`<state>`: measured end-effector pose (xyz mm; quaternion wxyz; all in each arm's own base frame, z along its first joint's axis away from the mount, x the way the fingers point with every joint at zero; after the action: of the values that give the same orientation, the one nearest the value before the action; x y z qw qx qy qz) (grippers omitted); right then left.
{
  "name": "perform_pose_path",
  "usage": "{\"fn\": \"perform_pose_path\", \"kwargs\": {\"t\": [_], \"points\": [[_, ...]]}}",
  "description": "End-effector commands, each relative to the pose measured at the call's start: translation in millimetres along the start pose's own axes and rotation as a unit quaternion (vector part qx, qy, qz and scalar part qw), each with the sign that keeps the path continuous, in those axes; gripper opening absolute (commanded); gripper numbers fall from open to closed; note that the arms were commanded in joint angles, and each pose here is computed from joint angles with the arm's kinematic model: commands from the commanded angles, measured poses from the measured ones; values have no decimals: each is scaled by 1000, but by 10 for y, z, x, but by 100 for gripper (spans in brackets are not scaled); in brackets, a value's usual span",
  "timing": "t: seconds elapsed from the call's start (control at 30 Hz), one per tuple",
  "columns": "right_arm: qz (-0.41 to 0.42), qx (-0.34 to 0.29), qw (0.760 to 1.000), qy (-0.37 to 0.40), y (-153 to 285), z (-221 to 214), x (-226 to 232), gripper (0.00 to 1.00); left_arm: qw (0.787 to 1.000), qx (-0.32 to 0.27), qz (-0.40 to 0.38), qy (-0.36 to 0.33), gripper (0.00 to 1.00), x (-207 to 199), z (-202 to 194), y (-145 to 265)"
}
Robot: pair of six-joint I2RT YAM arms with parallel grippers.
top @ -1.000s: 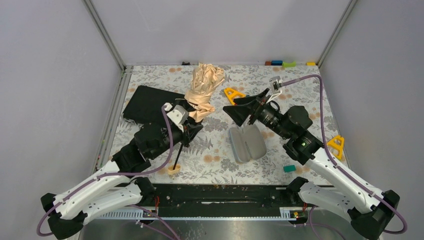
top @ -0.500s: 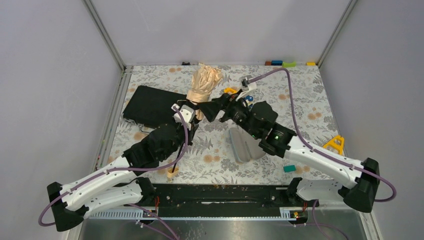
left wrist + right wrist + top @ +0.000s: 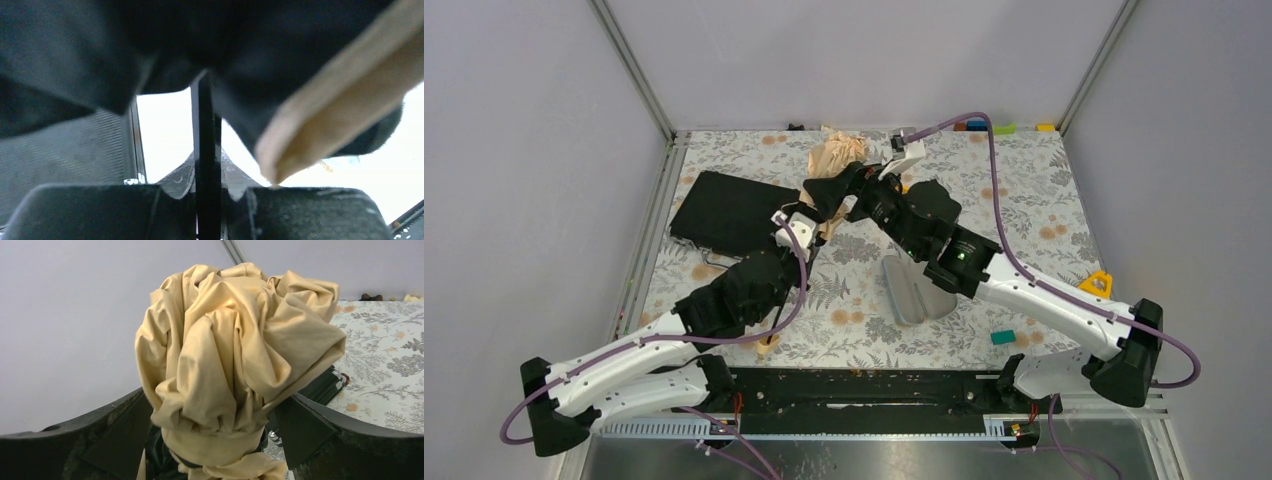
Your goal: Open the umbrella
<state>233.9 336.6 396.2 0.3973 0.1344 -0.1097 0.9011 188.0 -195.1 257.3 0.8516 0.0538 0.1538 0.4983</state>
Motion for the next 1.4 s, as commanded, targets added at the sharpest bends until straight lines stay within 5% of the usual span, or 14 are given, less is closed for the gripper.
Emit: {"fn": "perform_pose_path", "kwargs": {"t": [0.0, 0.1, 0.17, 0.2, 0.27, 0.33, 0.47, 0.97, 1.17, 1.37], "points": [[-25, -20, 999, 19, -124, 133, -8, 91, 998, -56, 8, -20, 0, -79, 310, 23], [-21, -28, 999, 18, -136, 128, -5, 70, 996, -58, 32, -59, 1, -50, 325, 49], [-17, -38, 999, 15, -103, 133, -28, 46, 996, -57, 24, -68, 7, -75, 352, 72], [-11, -49, 999, 8, -80, 158, -34, 35, 996, -58, 9, -66, 18, -103, 365, 98], [14, -80, 997, -13, -12, 231, -43, 16, 995, -66, -41, -55, 66, -202, 401, 166], [50, -108, 992, -32, 106, 316, -65, 4, 992, -73, -98, -37, 96, -310, 457, 276], [117, -155, 979, -63, 337, 465, -145, 0, 969, -54, -239, 4, 99, -614, 545, 478], [271, -276, 922, -24, 1149, 1038, 226, 0, 891, 53, -432, 127, 94, -1038, 561, 595], [282, -252, 926, -10, 1145, 982, 260, 0, 874, 56, -471, 106, 68, -1094, 544, 680], [285, -231, 930, -5, 1091, 892, 263, 0, 873, 59, -476, 91, 1, -1101, 506, 646]]}}
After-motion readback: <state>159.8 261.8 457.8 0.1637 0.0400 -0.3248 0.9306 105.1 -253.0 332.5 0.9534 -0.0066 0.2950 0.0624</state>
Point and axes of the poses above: each gripper's point midway between its finger pads, its own y axis back along the fingers, its own x axis along the line the jaws close on, z = x × y, the point moved 4 cm from there along y, back along the fingers, and after that the axes turned 15 degrees about y, right-handed, at the moved point
